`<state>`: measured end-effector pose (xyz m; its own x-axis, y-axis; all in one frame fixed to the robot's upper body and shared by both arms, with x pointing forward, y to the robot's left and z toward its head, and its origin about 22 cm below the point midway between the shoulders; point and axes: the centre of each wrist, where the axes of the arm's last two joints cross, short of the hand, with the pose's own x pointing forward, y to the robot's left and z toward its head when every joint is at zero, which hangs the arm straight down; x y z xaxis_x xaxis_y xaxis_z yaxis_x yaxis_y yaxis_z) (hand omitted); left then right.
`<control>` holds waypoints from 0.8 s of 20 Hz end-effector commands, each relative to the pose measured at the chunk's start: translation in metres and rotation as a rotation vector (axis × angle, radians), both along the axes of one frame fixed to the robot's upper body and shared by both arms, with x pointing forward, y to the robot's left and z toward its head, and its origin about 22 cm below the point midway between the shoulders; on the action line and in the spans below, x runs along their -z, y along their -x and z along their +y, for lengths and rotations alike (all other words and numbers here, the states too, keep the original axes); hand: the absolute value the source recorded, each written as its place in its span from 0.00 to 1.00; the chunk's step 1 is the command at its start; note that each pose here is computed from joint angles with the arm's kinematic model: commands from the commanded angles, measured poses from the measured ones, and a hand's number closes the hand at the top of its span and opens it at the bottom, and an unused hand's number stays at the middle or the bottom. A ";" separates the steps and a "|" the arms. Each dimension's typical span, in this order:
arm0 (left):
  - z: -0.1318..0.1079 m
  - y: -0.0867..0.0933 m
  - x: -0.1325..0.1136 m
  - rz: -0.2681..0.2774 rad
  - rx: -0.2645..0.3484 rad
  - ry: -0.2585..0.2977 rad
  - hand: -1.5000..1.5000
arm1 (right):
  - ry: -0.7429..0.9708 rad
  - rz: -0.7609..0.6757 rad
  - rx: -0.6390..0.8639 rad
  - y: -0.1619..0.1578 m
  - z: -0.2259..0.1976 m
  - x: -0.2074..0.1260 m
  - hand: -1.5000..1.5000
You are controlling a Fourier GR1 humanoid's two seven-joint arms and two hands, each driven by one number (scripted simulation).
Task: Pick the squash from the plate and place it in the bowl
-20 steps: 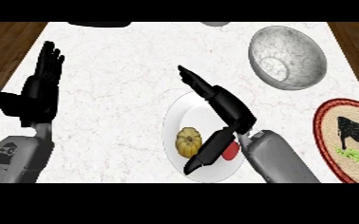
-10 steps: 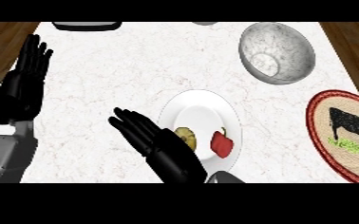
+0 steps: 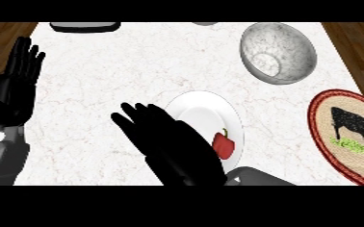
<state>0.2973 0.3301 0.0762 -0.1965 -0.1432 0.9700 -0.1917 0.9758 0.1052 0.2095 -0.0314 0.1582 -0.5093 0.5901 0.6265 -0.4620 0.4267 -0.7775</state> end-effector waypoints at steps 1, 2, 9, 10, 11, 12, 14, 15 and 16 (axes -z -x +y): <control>-0.005 0.001 -0.009 -0.009 0.024 -0.012 0.50 | 0.266 0.012 0.002 -0.012 -0.004 -0.031 0.00; 0.007 0.003 0.000 0.003 0.006 -0.013 0.50 | 0.334 0.030 -0.037 -0.002 -0.007 -0.032 0.00; 0.007 -0.001 -0.010 0.002 -0.003 -0.009 0.50 | 0.558 0.131 -0.139 -0.011 -0.011 -0.048 0.00; 0.008 -0.001 -0.016 -0.011 -0.004 -0.004 0.50 | 0.565 0.140 -0.133 -0.018 -0.018 -0.055 0.00; 0.003 -0.008 -0.008 0.001 0.017 -0.005 0.50 | 0.573 0.181 -0.116 -0.025 -0.008 -0.033 0.00; -0.005 0.005 -0.005 -0.006 0.021 -0.004 0.50 | 0.579 0.188 -0.115 -0.027 -0.014 -0.047 0.00; -0.007 0.000 0.002 0.004 0.024 0.000 0.50 | 0.587 0.181 -0.112 -0.027 -0.001 -0.041 0.00; 0.015 0.007 -0.001 -0.016 0.006 0.008 0.50 | 0.593 0.185 -0.100 -0.025 -0.012 -0.037 0.00; -0.010 0.006 -0.005 -0.008 0.015 0.004 0.50 | 0.608 0.191 -0.107 -0.035 -0.010 -0.037 0.00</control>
